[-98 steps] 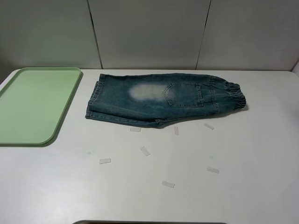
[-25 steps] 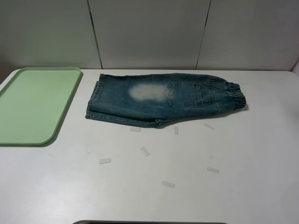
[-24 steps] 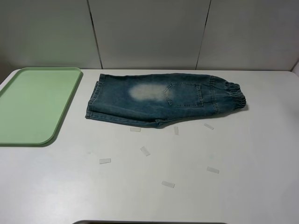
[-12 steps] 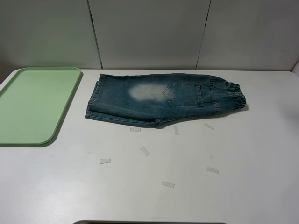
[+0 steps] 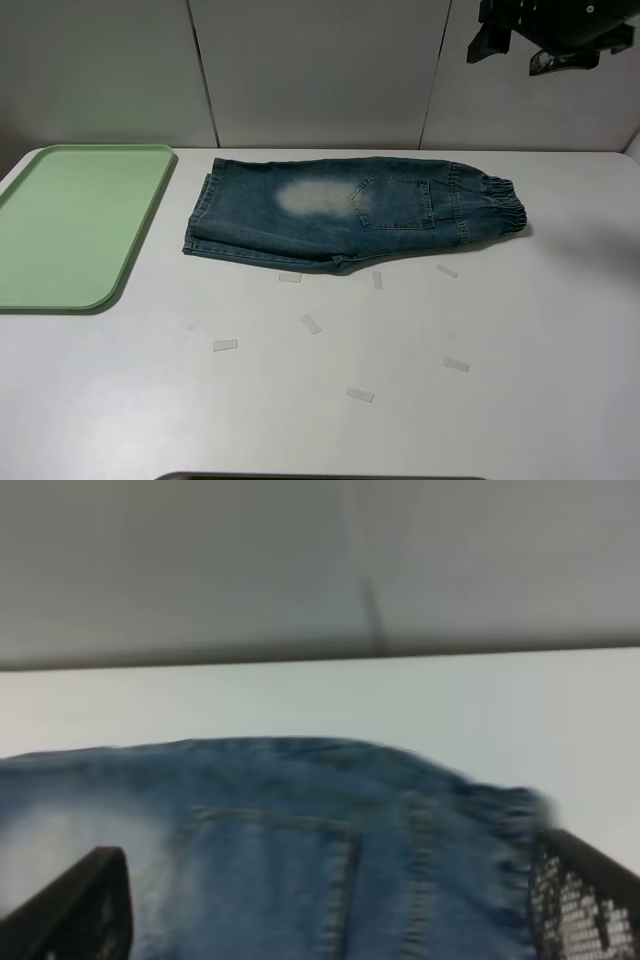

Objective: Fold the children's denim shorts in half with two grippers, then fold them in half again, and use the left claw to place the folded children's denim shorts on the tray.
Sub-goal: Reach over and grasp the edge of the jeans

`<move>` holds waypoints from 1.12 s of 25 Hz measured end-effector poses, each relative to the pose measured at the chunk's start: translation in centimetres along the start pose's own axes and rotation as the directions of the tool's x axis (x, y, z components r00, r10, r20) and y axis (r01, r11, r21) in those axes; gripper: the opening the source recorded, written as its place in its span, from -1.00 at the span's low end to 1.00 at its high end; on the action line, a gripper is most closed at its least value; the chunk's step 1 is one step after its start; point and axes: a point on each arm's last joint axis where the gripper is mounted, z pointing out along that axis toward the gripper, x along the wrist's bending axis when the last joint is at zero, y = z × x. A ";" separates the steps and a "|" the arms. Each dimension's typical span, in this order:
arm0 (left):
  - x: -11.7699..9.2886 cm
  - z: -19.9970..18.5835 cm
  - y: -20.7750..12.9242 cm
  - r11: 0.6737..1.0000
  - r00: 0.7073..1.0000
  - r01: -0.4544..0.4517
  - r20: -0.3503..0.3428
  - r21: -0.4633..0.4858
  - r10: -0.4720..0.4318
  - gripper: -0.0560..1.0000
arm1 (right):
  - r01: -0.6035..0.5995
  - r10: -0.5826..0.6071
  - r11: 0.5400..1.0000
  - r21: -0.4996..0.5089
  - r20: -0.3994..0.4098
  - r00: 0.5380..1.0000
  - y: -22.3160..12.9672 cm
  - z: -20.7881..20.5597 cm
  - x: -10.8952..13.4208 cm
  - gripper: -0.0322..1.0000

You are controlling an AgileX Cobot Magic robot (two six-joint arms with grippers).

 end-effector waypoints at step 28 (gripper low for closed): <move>0.0 0.0 0.0 1.000 1.000 0.000 0.000 0.000 0.000 0.95 | -0.080 0.067 0.926 0.370 0.048 0.997 -5.9 13.6 -12.7 0.22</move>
